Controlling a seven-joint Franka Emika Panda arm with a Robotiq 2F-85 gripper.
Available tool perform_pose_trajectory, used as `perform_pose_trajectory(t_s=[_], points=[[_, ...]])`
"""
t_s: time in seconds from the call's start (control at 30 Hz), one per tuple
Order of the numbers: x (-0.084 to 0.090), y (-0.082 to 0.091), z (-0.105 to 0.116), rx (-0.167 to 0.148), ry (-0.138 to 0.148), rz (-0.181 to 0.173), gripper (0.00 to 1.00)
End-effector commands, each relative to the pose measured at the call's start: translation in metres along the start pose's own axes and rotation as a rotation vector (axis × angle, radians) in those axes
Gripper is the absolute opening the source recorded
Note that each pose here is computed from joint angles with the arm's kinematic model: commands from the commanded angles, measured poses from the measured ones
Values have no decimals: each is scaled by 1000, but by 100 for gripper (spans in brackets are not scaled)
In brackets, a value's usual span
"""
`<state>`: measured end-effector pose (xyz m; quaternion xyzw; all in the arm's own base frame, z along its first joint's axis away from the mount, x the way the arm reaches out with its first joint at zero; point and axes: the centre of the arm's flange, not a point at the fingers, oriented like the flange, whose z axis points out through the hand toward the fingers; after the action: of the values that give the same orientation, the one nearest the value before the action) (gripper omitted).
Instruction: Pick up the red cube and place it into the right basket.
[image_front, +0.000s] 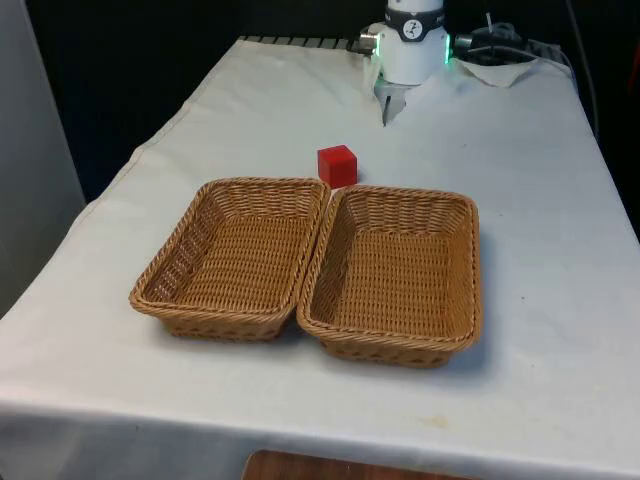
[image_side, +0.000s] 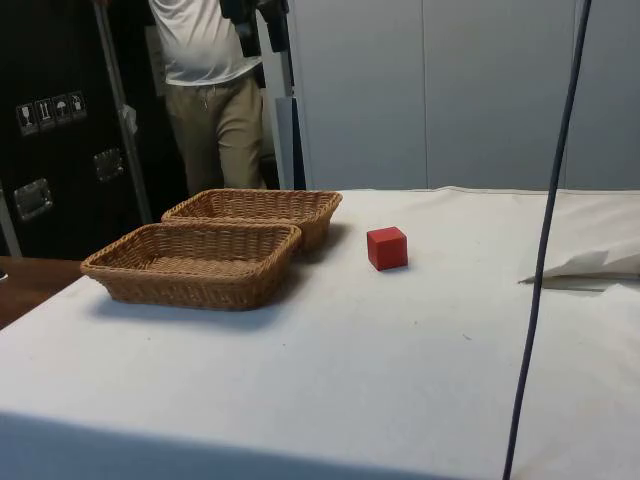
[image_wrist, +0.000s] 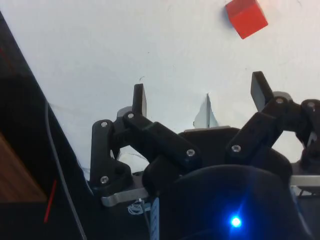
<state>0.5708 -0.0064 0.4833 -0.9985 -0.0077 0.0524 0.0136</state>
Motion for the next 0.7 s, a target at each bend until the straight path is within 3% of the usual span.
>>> perform_pose_trajectory(t_s=[0.0, 0.3, 0.33, 0.37, 0.43, 0.57, 0.6, 0.63, 0.67], points=[[0, 0, 0, 0, -1, 0, 100], [-19, -5, 5, 6, 37, -8, 100], [-16, -5, 5, 13, 16, -9, 100], [-21, -5, 6, 7, 40, -8, 100], [-27, -6, 9, 11, 53, -11, 100], [-36, -5, 12, 17, 67, -15, 100], [-35, -5, 14, 24, 50, -19, 100], [-39, -5, 13, 18, 72, -17, 100], [-41, -6, 14, 20, 75, -18, 100]])
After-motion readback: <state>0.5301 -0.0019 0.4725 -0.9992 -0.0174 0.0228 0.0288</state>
